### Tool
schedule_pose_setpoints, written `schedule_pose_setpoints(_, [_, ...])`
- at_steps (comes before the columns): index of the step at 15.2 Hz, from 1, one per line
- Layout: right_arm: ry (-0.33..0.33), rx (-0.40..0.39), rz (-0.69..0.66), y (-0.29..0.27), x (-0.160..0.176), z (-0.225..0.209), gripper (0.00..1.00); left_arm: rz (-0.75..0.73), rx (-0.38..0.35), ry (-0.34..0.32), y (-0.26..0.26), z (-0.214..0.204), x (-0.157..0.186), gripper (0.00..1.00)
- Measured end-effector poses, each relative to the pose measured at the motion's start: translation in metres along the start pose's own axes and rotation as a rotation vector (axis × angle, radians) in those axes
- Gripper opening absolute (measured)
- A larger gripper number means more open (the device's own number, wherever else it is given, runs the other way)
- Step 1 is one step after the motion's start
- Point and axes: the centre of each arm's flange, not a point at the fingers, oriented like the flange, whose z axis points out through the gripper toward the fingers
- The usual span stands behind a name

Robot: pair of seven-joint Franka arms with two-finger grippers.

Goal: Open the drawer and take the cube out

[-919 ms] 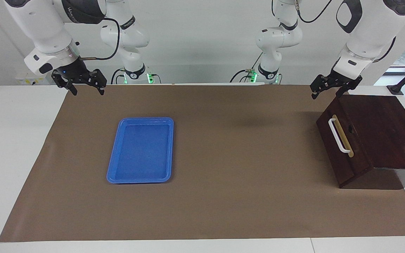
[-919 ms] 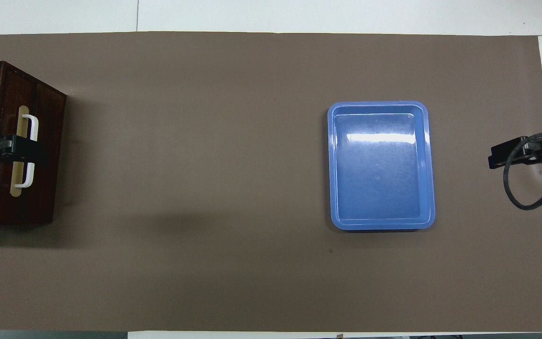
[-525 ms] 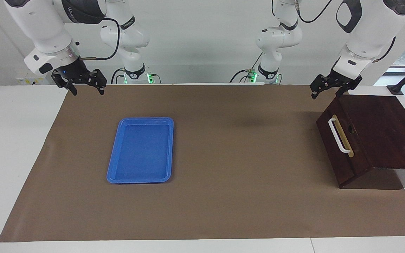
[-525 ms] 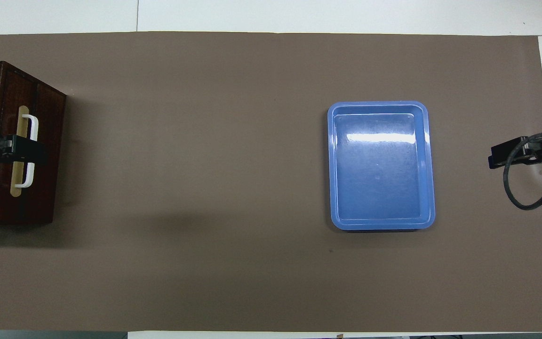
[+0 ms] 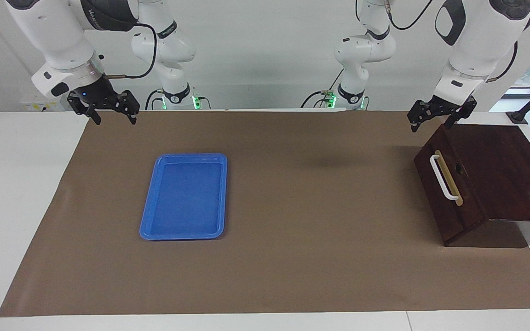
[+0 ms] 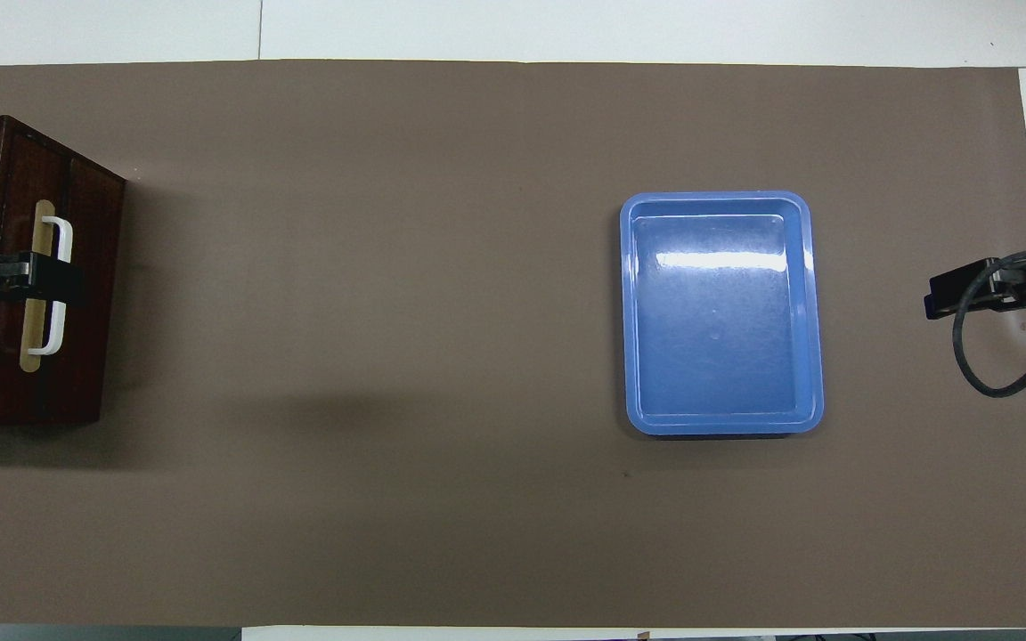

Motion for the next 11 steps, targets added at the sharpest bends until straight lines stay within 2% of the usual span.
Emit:
schedule_pose_setpoints(3, [0.0,0.0,0.0,0.0,0.0,0.0,1.0,0.035,0.075,0.022,0.003,0.032,0.009,1.0])
schedule_pose_setpoints(7, [0.0,0.0,0.0,0.0,0.0,0.0,1.0,0.128,0.202,-0.017,0.018,0.079,0.027,1.0])
schedule_pose_setpoints(11, [0.0,0.0,0.0,0.0,0.0,0.0,1.0,0.209,0.282,-0.025,0.033,0.124,0.046,1.0])
